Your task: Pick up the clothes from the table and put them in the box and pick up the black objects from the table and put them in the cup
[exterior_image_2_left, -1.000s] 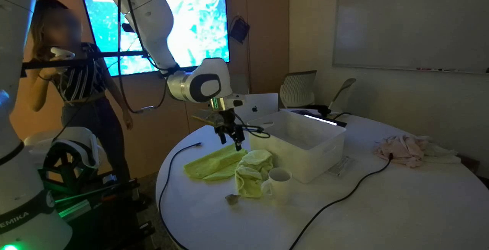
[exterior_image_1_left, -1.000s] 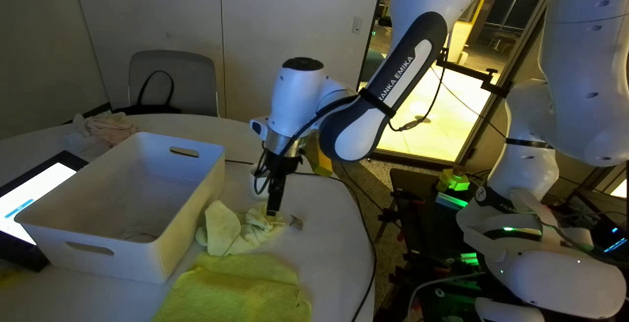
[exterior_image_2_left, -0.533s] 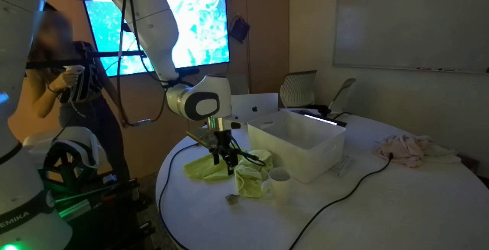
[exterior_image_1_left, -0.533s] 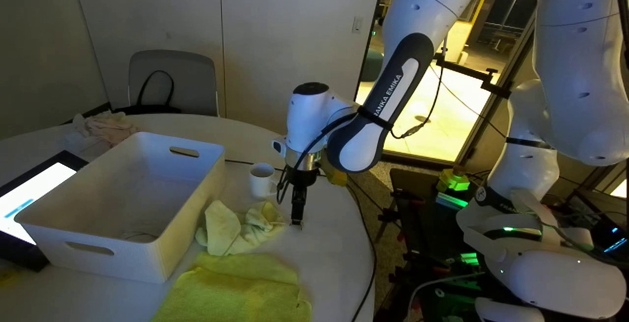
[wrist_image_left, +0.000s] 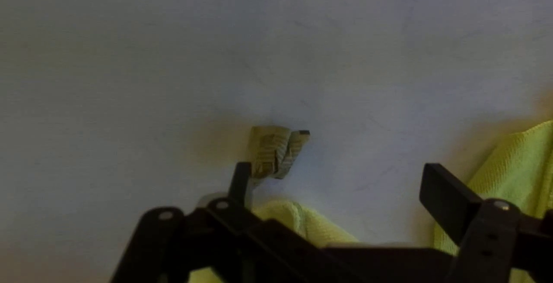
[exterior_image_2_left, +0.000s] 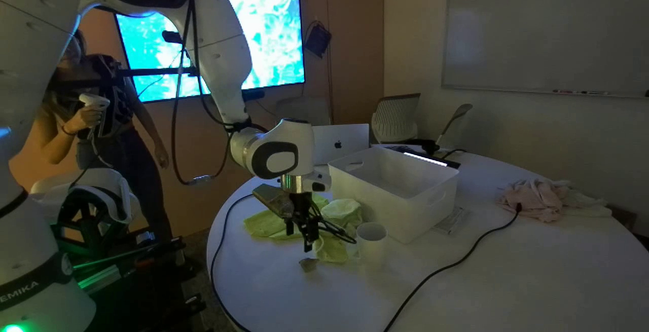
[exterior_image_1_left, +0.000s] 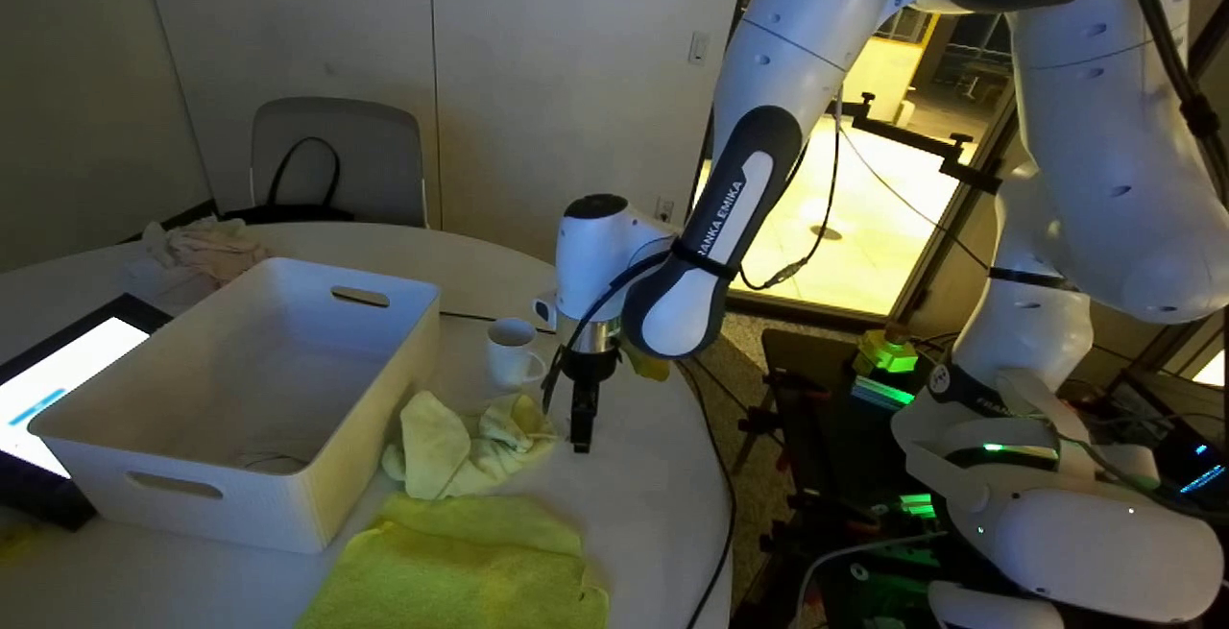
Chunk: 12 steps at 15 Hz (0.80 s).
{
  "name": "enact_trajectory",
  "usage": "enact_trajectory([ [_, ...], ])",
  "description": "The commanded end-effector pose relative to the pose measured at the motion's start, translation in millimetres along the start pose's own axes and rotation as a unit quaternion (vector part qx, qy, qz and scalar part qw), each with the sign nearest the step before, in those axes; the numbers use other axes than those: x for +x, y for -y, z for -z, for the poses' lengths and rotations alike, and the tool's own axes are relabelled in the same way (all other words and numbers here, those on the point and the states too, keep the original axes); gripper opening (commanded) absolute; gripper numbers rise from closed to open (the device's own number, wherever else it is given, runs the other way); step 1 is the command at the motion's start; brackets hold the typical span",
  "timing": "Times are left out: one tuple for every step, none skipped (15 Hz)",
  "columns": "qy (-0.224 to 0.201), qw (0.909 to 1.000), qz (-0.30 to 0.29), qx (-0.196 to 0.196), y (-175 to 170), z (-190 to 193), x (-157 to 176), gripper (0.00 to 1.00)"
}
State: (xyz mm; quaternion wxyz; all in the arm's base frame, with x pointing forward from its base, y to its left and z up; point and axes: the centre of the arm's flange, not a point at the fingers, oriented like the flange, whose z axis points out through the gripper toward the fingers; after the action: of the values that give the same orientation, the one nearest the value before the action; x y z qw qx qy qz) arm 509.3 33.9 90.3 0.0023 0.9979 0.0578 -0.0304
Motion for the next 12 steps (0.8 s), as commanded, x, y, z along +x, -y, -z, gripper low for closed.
enact_trajectory([
  [-0.017,0.9998,0.002,0.010,-9,-18,13,1.00],
  [-0.020,0.9997,0.003,0.011,-11,-23,14,1.00],
  [-0.024,0.9996,0.003,0.012,-13,-28,16,1.00],
  [-0.025,0.9996,0.004,0.014,-15,-33,17,1.00],
  [-0.027,0.9995,0.003,0.015,-18,-37,18,1.00],
  [-0.026,0.9995,0.001,0.016,-20,-42,18,1.00],
  [-0.026,0.9995,-0.001,0.017,-23,-45,18,1.00],
  [-0.024,0.9996,-0.003,0.016,-25,-50,18,1.00],
  [-0.023,0.9996,-0.006,0.014,-28,-54,18,1.00],
  [-0.024,0.9996,-0.008,0.013,-30,-58,18,1.00],
  [-0.026,0.9996,-0.008,0.012,-31,-62,18,1.00],
  [-0.028,0.9995,-0.008,0.012,-32,-65,19,1.00],
])
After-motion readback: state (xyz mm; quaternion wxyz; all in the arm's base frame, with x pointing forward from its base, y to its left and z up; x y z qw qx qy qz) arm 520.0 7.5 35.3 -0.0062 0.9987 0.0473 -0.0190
